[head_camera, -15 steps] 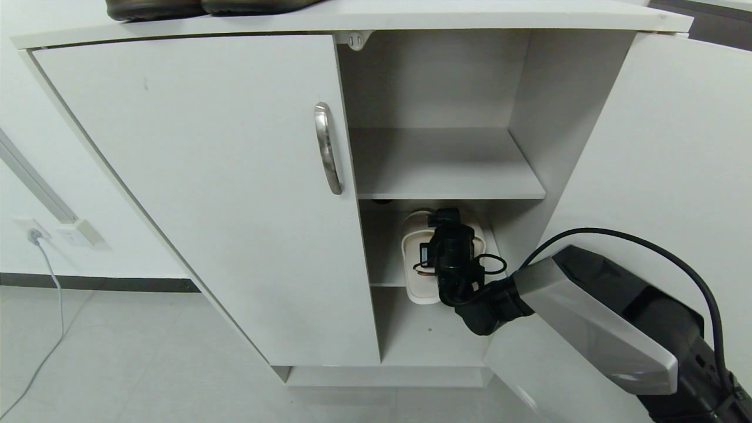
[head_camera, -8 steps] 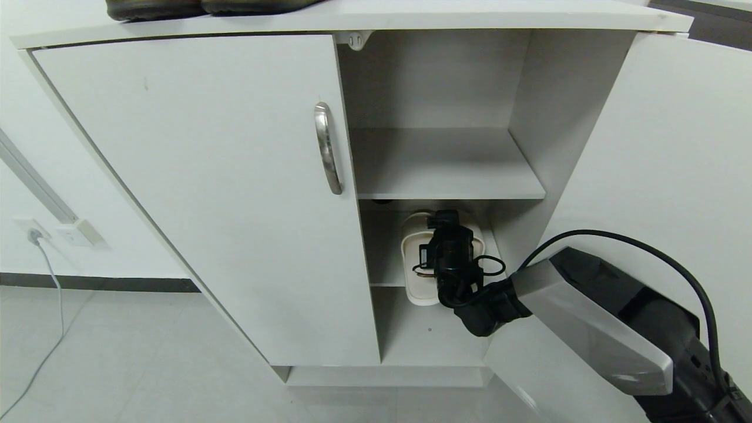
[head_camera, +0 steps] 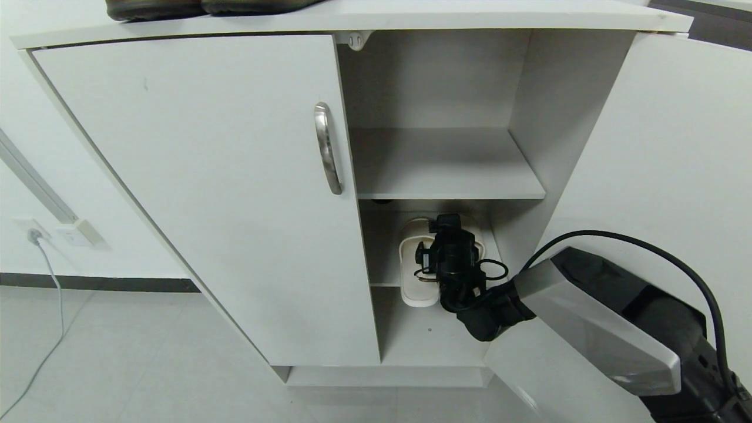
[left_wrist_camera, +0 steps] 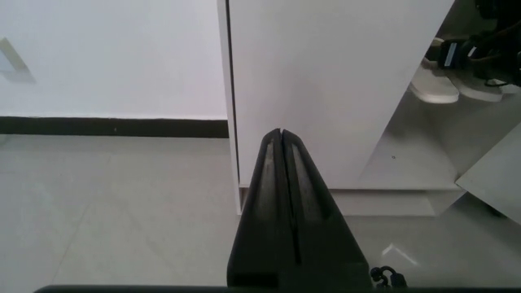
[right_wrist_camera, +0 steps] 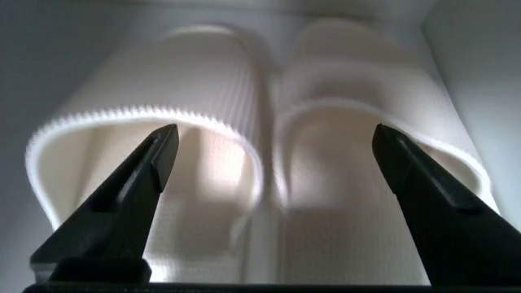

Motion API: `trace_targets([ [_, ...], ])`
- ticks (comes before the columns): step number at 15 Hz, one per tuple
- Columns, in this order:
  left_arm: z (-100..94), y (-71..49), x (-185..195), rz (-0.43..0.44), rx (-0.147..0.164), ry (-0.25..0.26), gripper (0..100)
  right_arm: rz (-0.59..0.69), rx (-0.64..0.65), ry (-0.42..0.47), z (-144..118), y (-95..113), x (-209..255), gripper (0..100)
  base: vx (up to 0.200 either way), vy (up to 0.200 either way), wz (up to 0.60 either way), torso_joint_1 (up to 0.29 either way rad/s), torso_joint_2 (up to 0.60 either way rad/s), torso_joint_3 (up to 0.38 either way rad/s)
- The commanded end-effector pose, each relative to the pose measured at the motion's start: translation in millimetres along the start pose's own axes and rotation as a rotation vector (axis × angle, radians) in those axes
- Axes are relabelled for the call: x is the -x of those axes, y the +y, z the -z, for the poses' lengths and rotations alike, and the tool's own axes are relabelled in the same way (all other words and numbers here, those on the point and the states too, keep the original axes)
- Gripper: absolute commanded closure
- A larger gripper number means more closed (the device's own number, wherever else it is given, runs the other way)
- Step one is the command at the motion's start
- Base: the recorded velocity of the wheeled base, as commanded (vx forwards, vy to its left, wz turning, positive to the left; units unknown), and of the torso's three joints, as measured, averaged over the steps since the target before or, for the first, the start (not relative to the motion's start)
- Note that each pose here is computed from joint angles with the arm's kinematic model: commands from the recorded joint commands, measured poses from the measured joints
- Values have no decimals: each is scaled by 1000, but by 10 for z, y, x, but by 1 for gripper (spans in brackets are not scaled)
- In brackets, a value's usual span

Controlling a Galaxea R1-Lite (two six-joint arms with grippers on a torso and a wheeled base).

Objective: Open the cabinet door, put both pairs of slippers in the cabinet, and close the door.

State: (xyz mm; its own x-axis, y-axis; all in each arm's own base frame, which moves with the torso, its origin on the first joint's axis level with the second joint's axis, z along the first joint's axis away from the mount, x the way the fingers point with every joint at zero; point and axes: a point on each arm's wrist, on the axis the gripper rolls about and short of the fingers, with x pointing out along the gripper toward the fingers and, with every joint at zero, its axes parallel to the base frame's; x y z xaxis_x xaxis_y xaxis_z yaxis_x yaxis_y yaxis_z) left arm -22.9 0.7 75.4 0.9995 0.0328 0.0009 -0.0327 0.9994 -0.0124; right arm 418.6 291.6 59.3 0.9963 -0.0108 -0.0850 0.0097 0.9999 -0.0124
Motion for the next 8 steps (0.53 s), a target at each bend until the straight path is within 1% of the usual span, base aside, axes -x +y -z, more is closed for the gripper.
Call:
trace_targets([
  [1,-1,0,-1,-1,0,1,100,-12,-8,-12,-148,-15,146,0,0,0,0,0,0,0],
  [4,-1,-1,-1,4,-6,1,100,-55,-14,-24,-280,-60,561,0,0,0,0,0,0,0],
  [5,-1,-1,-1,4,-6,1,100,-60,-13,-25,-297,-58,645,0,0,0,0,0,0,0],
  [6,1,-1,-1,2,-6,2,100,-54,6,-7,-286,-84,889,0,0,0,0,0,0,0],
  [8,1,-1,-1,2,-5,2,100,-80,15,-2,-283,-135,1139,0,0,0,0,0,0,0],
])
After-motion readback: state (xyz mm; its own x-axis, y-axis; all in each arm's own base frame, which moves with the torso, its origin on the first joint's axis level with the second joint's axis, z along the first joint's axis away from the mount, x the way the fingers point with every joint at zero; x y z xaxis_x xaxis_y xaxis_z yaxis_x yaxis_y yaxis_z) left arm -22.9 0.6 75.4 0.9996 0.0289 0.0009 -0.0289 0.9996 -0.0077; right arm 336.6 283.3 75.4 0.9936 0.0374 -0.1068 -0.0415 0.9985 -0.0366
